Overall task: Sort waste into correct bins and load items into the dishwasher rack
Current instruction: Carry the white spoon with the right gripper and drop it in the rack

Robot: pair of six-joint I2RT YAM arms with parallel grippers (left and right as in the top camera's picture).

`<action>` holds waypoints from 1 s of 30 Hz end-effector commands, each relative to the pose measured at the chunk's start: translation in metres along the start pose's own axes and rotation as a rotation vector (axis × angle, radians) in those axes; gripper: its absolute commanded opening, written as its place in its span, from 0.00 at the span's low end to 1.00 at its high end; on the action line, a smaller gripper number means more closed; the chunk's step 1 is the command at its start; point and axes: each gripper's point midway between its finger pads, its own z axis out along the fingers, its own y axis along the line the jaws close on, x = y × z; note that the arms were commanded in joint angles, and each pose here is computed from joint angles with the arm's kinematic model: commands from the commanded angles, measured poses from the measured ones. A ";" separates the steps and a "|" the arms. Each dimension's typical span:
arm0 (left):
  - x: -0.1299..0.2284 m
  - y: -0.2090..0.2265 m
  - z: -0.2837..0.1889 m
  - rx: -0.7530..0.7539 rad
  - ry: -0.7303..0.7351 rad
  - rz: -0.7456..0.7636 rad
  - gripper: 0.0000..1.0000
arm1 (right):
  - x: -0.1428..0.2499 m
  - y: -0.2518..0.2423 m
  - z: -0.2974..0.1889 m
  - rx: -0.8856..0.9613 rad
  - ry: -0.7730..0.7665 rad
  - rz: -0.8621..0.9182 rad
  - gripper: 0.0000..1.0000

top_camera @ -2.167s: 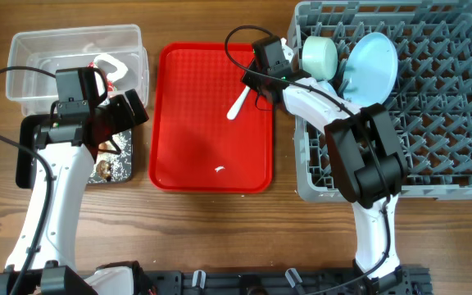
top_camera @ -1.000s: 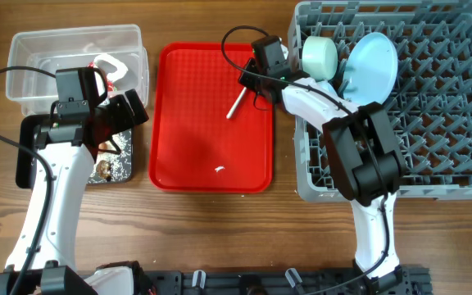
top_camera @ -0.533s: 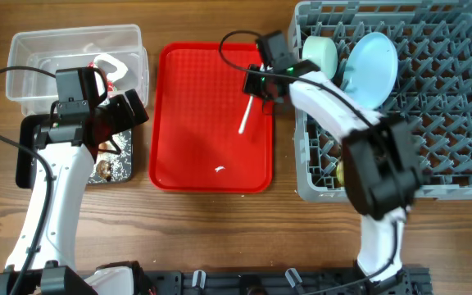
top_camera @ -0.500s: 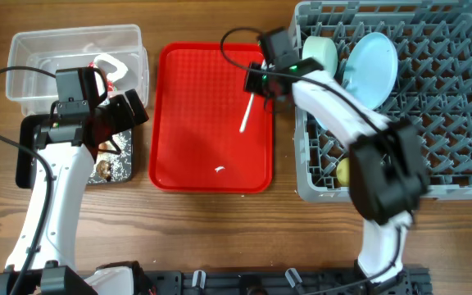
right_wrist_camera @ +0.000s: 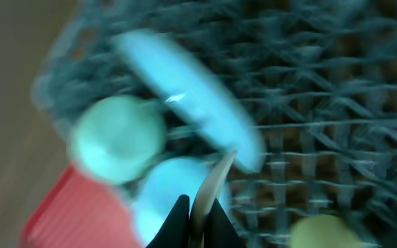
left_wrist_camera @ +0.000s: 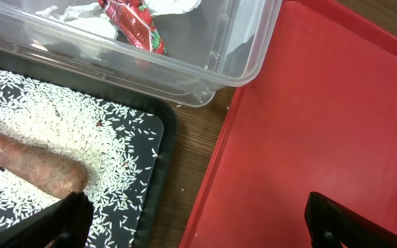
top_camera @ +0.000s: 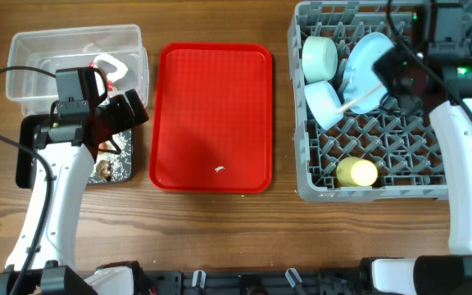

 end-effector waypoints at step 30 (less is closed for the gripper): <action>-0.005 0.000 -0.003 -0.002 -0.017 0.010 1.00 | 0.032 -0.073 0.081 0.146 0.041 0.144 0.62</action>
